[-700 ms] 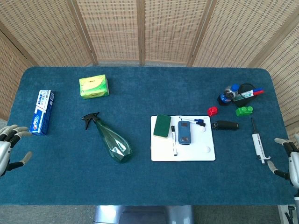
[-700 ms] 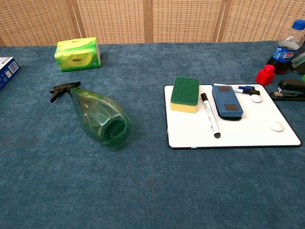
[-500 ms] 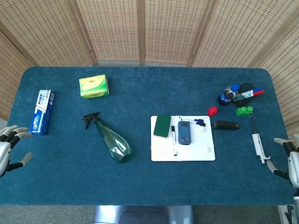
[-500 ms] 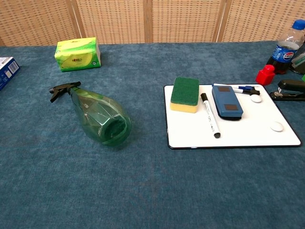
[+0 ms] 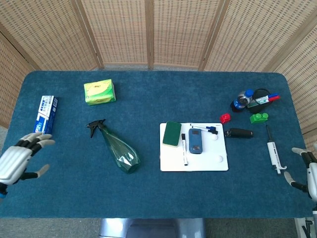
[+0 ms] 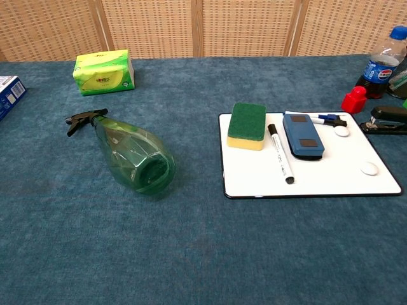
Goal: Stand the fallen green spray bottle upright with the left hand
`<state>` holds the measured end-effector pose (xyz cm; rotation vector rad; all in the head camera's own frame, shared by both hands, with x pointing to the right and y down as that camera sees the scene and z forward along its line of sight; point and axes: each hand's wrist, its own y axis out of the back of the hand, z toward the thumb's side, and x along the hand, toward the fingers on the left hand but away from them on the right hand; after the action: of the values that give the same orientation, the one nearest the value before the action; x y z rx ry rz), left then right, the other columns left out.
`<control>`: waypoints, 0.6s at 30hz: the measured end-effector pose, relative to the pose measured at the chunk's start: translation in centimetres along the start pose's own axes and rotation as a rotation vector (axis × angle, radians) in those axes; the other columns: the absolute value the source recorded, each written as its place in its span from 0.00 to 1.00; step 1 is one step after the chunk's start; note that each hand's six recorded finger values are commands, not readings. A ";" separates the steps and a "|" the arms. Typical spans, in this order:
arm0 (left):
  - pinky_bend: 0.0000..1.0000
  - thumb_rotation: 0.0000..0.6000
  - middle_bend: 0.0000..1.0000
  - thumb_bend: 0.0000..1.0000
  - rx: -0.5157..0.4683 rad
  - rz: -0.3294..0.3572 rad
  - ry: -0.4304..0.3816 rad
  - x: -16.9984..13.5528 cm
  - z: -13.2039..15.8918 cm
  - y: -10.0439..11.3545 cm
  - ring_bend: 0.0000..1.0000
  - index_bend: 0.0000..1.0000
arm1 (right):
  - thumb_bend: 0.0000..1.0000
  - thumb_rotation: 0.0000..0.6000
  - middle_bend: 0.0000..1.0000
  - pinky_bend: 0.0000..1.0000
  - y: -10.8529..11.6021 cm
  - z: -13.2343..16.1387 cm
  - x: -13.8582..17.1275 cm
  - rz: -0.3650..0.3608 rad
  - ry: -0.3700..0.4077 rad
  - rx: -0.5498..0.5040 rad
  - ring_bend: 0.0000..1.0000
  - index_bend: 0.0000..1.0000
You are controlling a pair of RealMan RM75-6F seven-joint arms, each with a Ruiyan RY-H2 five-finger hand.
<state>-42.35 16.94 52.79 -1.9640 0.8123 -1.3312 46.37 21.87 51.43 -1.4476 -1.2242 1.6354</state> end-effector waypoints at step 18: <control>0.15 0.92 0.25 0.37 -0.023 -0.327 -0.506 11.4 13.6 -3.0 0.18 0.21 | 0.31 1.00 0.30 0.06 0.3 -1.5 0.8 -0.007 -0.064 0.000 0.02 0.25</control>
<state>-25.66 12.05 57.50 -2.3794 0.2739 -0.9166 47.68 22.78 50.91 -1.3983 -1.2631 1.6888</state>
